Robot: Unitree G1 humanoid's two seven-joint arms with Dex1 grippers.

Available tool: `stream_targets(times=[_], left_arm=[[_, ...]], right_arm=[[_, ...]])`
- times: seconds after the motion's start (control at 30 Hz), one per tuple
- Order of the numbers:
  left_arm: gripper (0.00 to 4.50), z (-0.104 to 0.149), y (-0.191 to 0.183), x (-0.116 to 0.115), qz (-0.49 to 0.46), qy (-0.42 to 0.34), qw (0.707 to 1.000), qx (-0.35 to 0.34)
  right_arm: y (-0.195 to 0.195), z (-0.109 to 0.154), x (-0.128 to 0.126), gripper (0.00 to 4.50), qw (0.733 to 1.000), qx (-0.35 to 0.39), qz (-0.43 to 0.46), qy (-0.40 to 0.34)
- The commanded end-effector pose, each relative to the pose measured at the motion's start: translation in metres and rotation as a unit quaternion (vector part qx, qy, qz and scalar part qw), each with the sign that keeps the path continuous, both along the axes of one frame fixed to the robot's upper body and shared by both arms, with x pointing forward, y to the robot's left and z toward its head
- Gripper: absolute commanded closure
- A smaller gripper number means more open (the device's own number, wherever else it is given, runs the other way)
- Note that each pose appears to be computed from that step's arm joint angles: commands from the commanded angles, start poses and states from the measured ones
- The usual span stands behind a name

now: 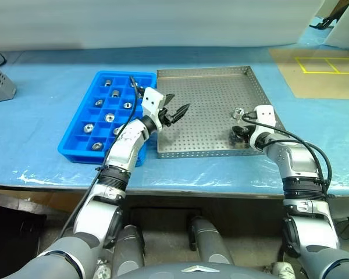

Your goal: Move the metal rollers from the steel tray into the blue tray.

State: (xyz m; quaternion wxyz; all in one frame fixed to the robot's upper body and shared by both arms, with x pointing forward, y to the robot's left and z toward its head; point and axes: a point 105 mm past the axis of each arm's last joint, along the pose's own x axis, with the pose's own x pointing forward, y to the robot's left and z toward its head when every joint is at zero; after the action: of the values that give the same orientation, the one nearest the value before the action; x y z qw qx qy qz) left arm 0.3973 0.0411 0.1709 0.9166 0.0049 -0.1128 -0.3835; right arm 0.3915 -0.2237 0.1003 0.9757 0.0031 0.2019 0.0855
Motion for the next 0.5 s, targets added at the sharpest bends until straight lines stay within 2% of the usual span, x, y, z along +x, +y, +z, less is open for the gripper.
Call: stream_targets(times=[0.03,0.13,0.2,0.33,0.5], left_arm=[[1.06,0.027,0.011,-0.006,0.008,-0.04,0.999,-0.028],[1.06,0.031,0.023,-0.014,0.009,-0.041,0.998,-0.037],[1.06,0.028,0.029,-0.019,0.013,-0.035,0.999,-0.034],[1.06,0.02,0.048,-0.032,0.04,-0.024,0.999,-0.024],[1.06,0.017,0.068,-0.041,0.084,-0.024,0.996,-0.018]], right_arm=[[0.036,0.054,0.015,2.83,0.991,0.029,0.058,-0.117],[0.064,0.077,0.024,2.83,0.981,0.051,0.087,-0.165],[0.081,0.084,0.029,2.83,0.976,0.064,0.109,-0.176],[0.138,0.093,0.031,2.83,0.959,0.094,0.199,-0.181],[0.178,0.089,0.041,2.83,0.951,0.088,0.243,-0.172]])
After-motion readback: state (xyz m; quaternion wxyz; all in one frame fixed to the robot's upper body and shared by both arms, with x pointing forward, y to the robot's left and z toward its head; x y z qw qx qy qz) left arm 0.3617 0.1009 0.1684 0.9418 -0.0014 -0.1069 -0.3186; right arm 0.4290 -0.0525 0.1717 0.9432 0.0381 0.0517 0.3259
